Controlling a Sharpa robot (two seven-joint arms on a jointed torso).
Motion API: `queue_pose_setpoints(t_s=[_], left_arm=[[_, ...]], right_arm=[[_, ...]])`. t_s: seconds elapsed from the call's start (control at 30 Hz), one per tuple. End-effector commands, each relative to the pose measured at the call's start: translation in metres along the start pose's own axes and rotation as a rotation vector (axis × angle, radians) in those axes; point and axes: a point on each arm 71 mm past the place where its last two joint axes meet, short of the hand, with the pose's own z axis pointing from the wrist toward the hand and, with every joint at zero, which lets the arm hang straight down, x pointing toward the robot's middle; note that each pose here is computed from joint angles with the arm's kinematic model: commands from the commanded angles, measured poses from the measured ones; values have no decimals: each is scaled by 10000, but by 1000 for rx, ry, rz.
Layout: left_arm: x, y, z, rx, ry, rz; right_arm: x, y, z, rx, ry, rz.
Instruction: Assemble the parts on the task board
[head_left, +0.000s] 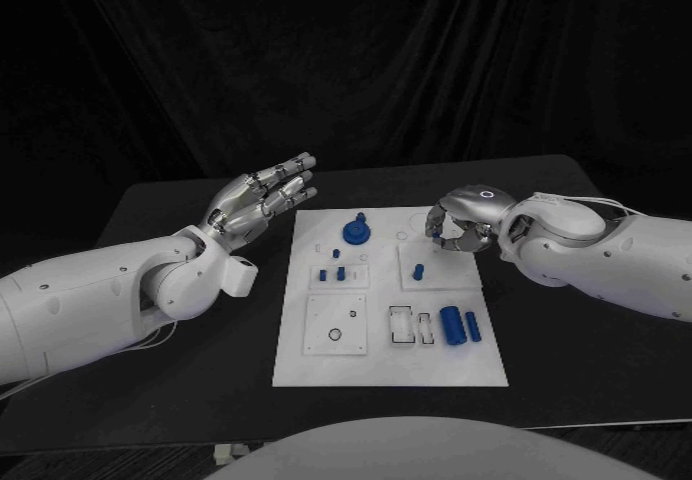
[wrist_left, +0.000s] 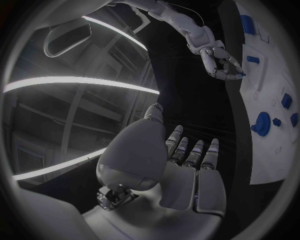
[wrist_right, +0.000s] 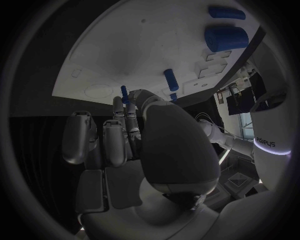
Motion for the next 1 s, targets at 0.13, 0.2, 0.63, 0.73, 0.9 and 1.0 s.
queue_pose_setpoints(t_s=[0.13,0.2,0.63,0.73,0.9,1.0], left_arm=[[6,-19,0,38,4,-17],[4,-18,1,37,4,-16],[-27,-14,-1,40,-11,-4],[-47,-20,-10,44,-21,4],[-77,-37,-35,53,-41,18],[-89,-42,-47,54,-46,22]], right_arm=[[-157,124,-16,-17,-27,-2],[-195,196,-15,-34,-32,7],[-290,980,181,-231,-17,54],[-273,1126,232,-265,-9,60],[-213,1308,303,-308,8,68],[-146,1395,322,-333,5,64]])
